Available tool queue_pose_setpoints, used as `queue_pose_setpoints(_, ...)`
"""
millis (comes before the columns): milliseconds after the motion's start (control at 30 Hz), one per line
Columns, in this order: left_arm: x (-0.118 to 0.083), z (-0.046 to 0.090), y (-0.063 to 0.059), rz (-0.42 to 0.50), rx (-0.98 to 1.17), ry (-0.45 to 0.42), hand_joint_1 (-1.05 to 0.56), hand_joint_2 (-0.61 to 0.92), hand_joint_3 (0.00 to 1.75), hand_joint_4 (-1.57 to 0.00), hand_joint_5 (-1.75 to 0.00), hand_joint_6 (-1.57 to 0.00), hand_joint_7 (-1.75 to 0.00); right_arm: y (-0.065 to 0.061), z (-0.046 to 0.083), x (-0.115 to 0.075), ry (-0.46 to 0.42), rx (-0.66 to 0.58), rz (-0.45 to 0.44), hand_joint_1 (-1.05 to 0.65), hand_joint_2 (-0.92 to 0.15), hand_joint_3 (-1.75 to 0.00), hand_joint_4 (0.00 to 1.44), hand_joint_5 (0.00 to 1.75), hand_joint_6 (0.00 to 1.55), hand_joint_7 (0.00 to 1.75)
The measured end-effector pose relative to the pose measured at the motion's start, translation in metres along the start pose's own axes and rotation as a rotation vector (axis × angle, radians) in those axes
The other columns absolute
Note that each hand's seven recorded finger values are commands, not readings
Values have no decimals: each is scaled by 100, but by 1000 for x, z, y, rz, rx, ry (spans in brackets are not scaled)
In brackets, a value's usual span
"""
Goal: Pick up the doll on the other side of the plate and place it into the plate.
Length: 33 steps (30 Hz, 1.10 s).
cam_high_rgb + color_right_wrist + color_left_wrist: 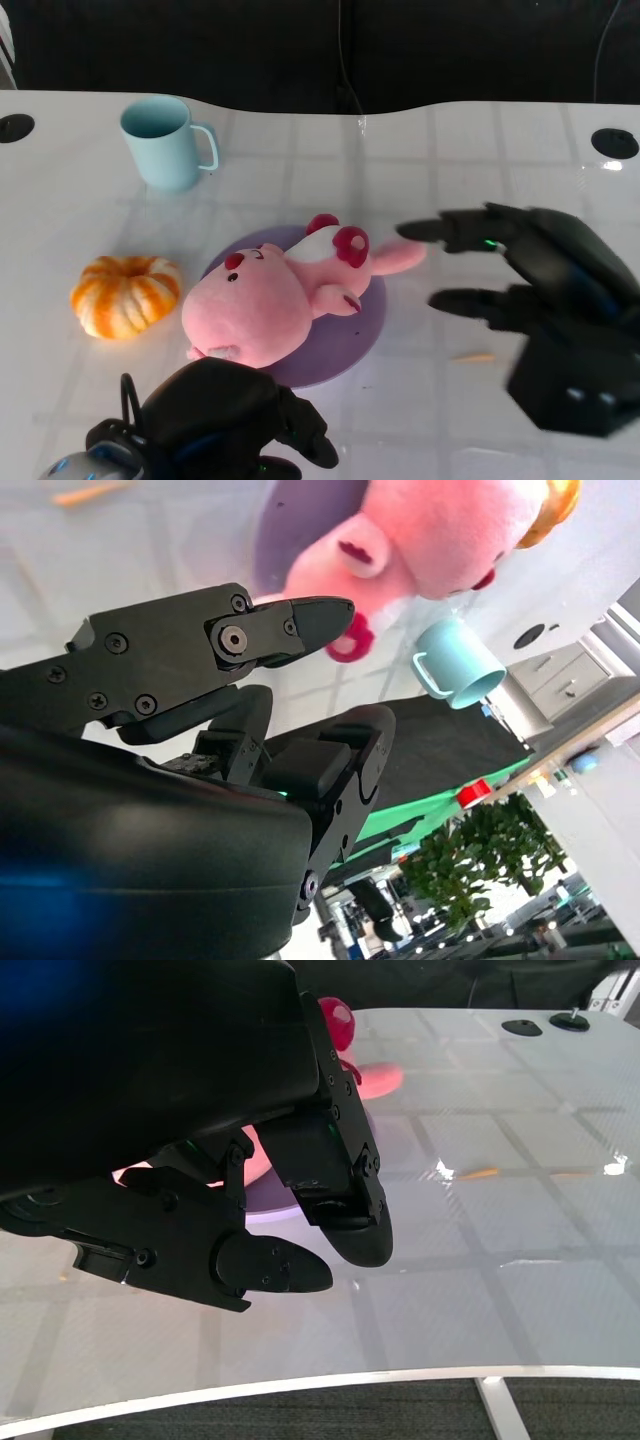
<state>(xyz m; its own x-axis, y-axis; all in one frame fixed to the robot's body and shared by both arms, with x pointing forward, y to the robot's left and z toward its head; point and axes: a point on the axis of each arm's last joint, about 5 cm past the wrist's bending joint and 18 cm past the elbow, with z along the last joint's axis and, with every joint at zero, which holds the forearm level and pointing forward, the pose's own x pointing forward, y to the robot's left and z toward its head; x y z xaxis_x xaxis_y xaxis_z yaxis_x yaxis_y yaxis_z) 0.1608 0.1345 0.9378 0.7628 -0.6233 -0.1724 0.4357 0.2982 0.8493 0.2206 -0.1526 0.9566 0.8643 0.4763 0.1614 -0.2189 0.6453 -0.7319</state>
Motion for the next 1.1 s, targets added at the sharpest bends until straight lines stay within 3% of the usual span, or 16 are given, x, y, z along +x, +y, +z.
queue_pose_setpoints(133,0,0,0,-4,-1,6,-27,92,28,-80,-111,-109,0,-3,-10,-27,58,54,-18,-23,-92,-9,69,106,93,18)
queue_pose_setpoints(333,-1,-1,1,-7,10,6,-27,92,26,-78,-117,-109,0,-9,-8,-55,120,115,31,-6,-91,-12,77,117,106,27)
queue_pose_setpoints(400,-1,-3,2,-8,13,10,-27,92,27,-77,-116,-109,0,-10,-7,-63,145,144,35,1,-85,-33,79,132,106,43)
queue_pose_setpoints(467,-2,-4,3,-8,14,17,-27,92,28,-77,-111,-108,0,-9,-9,-69,170,161,34,7,-67,-73,83,137,99,69)
queue_pose_setpoints(500,-3,-5,3,-9,14,21,-27,92,29,-77,-110,-108,0,-9,-10,-71,180,170,33,9,-62,-83,83,143,95,80)
queue_pose_setpoints(600,-3,-7,3,-16,0,25,-26,92,28,-78,-108,-108,0,-6,-14,-73,207,185,31,8,-54,-98,83,158,88,105)
queue_pose_setpoints(800,-5,-13,4,-23,5,22,-26,92,26,-81,-110,-109,-1,1,-24,-73,241,159,30,6,-43,-122,84,173,81,130)
queue_pose_setpoints(1000,-6,-14,3,-19,11,10,-25,92,26,-81,-112,-108,0,5,-28,-69,249,140,43,3,-41,-124,83,175,80,134)
queue_pose_setpoints(1100,-6,-14,3,-20,9,12,-24,92,25,-79,-121,-109,-1,5,-28,-68,248,128,46,1,-40,-123,82,175,81,135)
